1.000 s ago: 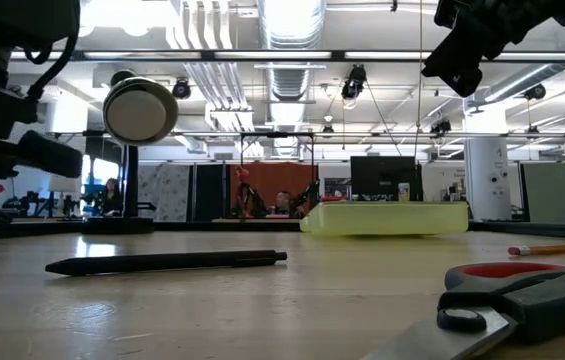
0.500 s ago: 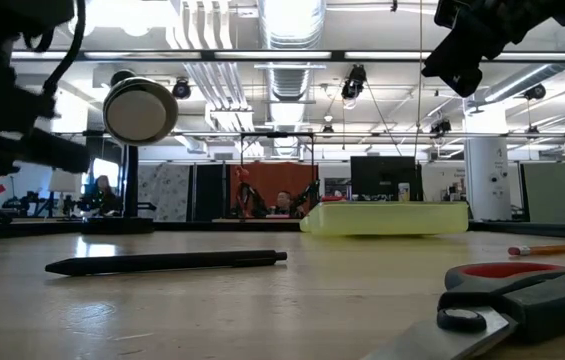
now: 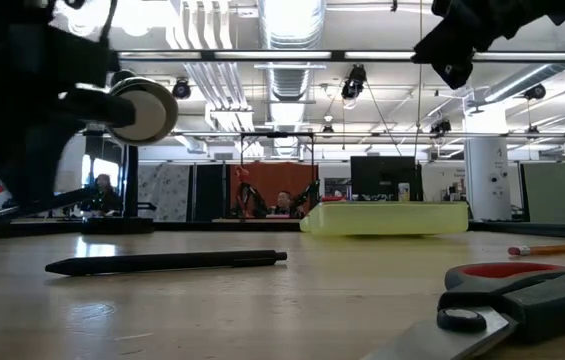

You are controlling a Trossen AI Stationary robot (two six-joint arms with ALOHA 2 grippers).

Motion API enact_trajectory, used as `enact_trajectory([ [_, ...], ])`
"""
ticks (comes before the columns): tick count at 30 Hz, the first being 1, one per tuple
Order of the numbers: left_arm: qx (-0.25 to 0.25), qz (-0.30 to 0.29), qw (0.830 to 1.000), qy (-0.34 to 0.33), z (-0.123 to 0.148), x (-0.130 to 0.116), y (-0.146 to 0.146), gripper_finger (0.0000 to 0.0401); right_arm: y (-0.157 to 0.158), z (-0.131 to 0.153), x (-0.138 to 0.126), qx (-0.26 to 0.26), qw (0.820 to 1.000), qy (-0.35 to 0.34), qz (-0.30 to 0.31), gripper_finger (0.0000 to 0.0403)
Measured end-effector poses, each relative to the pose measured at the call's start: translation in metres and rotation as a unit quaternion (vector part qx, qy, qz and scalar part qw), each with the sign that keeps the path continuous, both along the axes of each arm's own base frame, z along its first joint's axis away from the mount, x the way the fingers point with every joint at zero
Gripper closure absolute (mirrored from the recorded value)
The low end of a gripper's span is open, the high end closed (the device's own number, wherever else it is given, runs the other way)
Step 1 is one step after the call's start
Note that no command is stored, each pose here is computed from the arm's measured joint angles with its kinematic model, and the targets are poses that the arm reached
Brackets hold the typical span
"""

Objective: Pick & place school supplies into a supply box
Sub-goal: Put the black pen into the supply box

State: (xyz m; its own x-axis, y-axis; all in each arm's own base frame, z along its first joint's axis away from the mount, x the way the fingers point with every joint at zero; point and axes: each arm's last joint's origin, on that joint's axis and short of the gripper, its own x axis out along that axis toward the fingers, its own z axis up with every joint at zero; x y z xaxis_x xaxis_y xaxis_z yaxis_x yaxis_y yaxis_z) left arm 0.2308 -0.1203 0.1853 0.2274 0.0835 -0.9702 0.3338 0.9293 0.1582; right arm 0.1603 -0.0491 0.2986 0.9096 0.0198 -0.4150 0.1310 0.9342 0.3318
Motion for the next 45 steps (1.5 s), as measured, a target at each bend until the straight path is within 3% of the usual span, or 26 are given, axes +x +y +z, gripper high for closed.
enact_trajectory([
  [4, 0.033, 0.012, 0.999, -0.022, 0.005, 0.009, 0.013, 0.0392, -0.001, 0.009, 0.004, -0.004, 0.999, -0.05, -0.002, 0.0335],
  [8, 0.032, 0.043, 0.998, -0.033, 0.014, 0.023, 0.033, 0.0392, -0.002, 0.022, 0.011, 0.005, 0.992, -0.122, 0.015, 0.0335],
  [12, -0.027, 0.105, 0.993, -0.039, 0.028, 0.041, 0.064, 0.0393, -0.001, 0.031, 0.021, 0.021, 0.988, -0.148, 0.024, 0.0335],
  [17, -0.101, 0.195, 0.971, -0.093, 0.06, 0.064, 0.113, 0.0393, 0.0, 0.042, 0.037, 0.021, 0.989, -0.144, 0.04, 0.0333],
  [20, -0.161, 0.23, 0.947, -0.158, 0.087, 0.078, 0.14, 0.0393, -0.002, 0.048, 0.05, 0.016, 0.99, -0.135, 0.046, 0.0323],
  [24, -0.251, 0.269, 0.897, -0.247, 0.123, 0.09, 0.17, 0.0393, -0.002, 0.058, 0.069, -0.008, 0.993, -0.101, 0.066, 0.03],
  [27, -0.322, 0.284, 0.858, -0.28, 0.144, 0.093, 0.186, 0.0393, 0.001, 0.068, 0.082, -0.056, 0.99, -0.076, 0.102, 0.028],
  [30, -0.373, 0.287, 0.834, -0.287, 0.154, 0.093, 0.195, 0.0393, 0.007, 0.08, 0.095, -0.117, 0.981, -0.053, 0.148, 0.0264],
  [35, -0.458, 0.295, 0.799, -0.254, 0.152, 0.091, 0.201, 0.0393, 0.017, 0.096, 0.115, -0.226, 0.954, -0.008, 0.197, 0.0258],
  [39, -0.507, 0.306, 0.772, -0.231, 0.143, 0.091, 0.203, 0.0393, 0.024, 0.099, 0.129, -0.325, 0.904, 0.023, 0.277, 0.0267],
  [41, -0.533, 0.307, 0.756, -0.225, 0.139, 0.093, 0.203, 0.0392, 0.026, 0.099, 0.136, -0.352, 0.887, 0.039, 0.296, 0.0272],
  [45, -0.585, 0.307, 0.716, -0.227, 0.13, 0.098, 0.203, 0.0391, 0.03, 0.096, 0.151, -0.383, 0.873, 0.076, 0.293, 0.0282],
])
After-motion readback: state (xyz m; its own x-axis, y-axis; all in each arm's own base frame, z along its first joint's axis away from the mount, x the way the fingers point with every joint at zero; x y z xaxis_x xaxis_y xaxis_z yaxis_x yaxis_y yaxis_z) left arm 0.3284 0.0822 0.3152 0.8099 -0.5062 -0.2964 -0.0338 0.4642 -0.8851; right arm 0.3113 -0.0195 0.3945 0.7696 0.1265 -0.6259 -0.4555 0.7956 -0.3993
